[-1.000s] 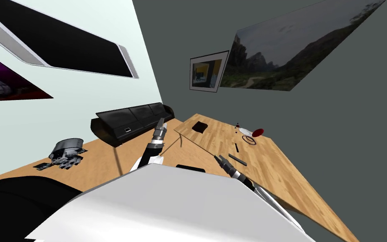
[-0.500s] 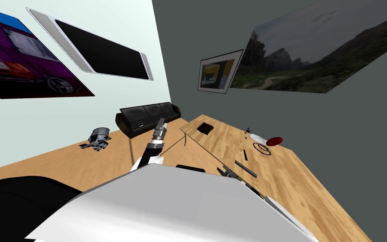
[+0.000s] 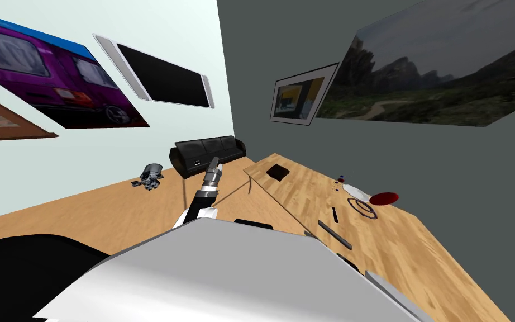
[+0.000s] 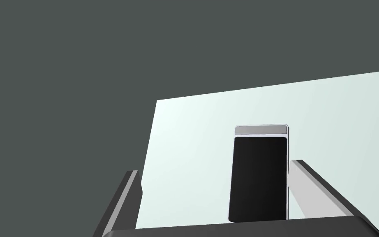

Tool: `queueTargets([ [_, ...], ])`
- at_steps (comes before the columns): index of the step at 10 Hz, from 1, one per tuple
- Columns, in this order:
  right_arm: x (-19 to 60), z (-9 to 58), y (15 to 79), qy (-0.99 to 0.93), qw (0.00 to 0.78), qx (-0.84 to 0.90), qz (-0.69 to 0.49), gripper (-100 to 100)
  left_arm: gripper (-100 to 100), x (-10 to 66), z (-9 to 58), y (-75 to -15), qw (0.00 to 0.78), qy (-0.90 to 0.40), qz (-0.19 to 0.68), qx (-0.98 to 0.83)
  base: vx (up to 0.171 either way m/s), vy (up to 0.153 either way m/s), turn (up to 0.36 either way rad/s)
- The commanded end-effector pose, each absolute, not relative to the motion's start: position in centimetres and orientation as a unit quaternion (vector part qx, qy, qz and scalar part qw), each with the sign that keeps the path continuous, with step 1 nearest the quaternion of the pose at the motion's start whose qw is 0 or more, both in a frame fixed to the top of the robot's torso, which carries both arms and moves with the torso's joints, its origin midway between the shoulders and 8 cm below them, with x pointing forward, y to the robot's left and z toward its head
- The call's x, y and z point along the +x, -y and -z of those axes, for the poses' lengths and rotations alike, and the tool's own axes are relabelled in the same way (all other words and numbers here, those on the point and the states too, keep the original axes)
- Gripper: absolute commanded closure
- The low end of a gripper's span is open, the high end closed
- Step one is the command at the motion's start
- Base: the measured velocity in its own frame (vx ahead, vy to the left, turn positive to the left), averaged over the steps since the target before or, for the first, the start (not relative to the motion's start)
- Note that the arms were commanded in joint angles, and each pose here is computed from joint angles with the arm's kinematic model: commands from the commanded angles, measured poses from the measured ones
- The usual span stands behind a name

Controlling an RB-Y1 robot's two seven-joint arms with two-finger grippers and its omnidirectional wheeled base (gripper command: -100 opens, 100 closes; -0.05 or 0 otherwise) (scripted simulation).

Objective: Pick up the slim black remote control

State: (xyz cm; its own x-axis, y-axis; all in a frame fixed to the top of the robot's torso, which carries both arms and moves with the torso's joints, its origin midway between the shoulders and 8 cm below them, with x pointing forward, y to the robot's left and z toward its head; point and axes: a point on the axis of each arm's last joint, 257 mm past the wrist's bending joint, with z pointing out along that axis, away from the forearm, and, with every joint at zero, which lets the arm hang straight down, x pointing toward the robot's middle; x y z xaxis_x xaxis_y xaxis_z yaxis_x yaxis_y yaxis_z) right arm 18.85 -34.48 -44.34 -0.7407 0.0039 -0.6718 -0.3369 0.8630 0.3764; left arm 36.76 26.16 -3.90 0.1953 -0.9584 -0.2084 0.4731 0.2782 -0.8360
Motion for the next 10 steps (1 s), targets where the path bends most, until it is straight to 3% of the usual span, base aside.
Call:
queueTargets([
  [1,17.3,45.5,36.5,-0.912,0.327,-0.095,-0.228,-100,0,36.8,3.9,-26.2,0.704,-0.379,0.508,-0.32,-0.006,-0.019,0.146],
  [10,6.7,48.8,50.0,-0.968,0.173,-0.141,-0.114,-100,0,36.8,3.9,-26.2,0.704,-0.379,0.508,-0.32,-0.018,-0.014,0.237],
])
